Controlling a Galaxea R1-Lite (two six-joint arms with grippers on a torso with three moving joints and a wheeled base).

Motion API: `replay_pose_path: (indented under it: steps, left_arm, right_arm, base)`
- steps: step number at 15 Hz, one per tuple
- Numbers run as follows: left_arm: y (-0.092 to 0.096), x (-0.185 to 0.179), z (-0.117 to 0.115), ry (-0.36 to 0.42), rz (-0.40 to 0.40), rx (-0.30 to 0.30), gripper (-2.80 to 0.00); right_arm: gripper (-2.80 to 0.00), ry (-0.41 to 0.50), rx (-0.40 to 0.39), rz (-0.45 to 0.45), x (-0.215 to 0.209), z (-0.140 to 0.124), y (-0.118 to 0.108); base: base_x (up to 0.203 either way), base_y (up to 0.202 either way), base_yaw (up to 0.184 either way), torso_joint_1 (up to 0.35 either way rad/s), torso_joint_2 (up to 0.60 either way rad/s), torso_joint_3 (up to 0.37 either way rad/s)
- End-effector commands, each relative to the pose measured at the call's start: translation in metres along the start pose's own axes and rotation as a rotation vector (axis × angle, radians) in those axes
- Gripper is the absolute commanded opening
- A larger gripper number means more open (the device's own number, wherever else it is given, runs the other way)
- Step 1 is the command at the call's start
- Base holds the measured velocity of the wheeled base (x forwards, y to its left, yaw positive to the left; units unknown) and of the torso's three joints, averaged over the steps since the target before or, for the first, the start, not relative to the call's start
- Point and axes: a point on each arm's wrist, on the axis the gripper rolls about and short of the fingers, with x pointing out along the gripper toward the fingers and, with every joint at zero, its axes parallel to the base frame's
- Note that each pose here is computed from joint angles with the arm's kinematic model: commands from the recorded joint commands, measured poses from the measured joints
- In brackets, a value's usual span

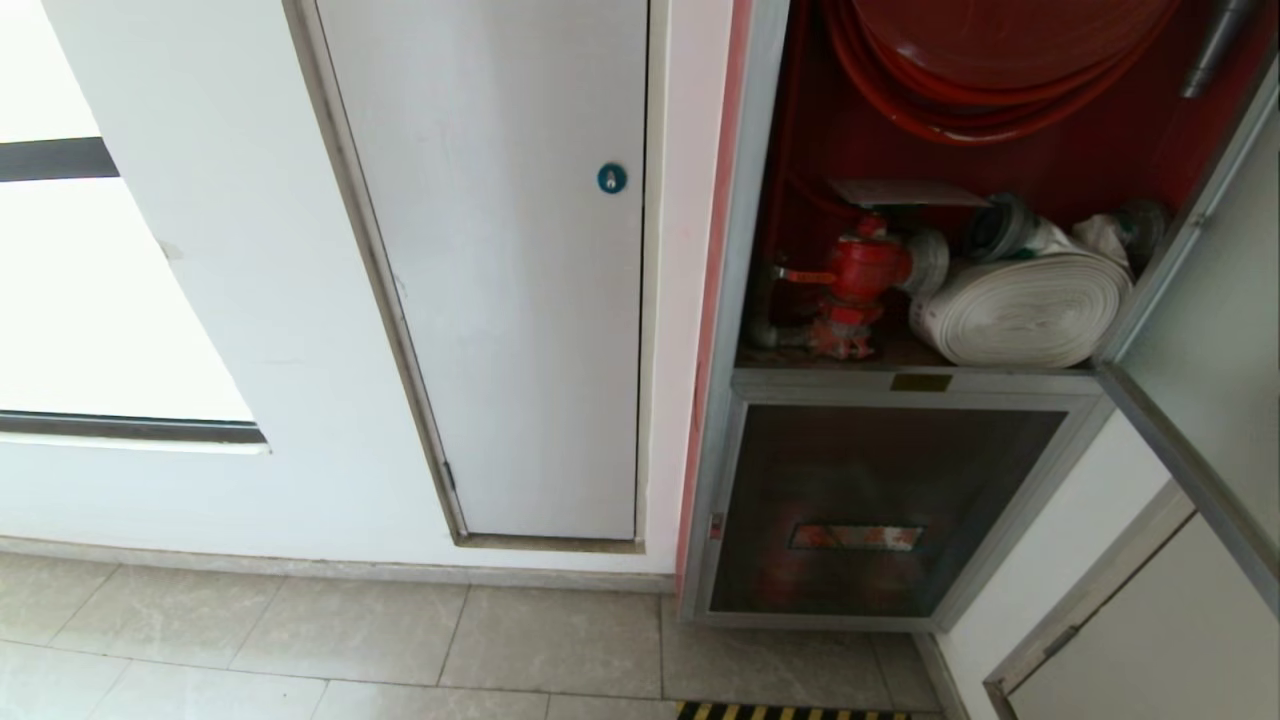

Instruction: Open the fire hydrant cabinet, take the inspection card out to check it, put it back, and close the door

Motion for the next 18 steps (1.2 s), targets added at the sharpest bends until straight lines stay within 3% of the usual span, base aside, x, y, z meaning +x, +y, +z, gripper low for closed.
replay_pose_path:
  steps: [1, 14, 18]
  left_arm:
    - [0.0, 0.0, 0.0, 0.0, 0.0, 0.0, -2.8]
    - [0.0, 0.0, 0.0, 0.001, 0.0, 0.0, -2.8]
    - [0.0, 0.0, 0.0, 0.0, 0.0, 0.0, -2.8]
  right_arm:
    - [-2.8, 0.012, -0.003, 0.051, 0.002, -0.002, 0.002]
    - [-2.8, -0.008, 0.023, 0.241, -0.025, 0.0, 0.017]
    - [-2.8, -0.011, 0.042, 0.349, -0.039, -0.001, 0.023]
  base:
    - [0.0, 0.0, 0.0, 0.0, 0.0, 0.0]
    - [0.0, 0.0, 0.0, 0.0, 0.0, 0.0]
    - [0.0, 0.0, 0.0, 0.0, 0.0, 0.0]
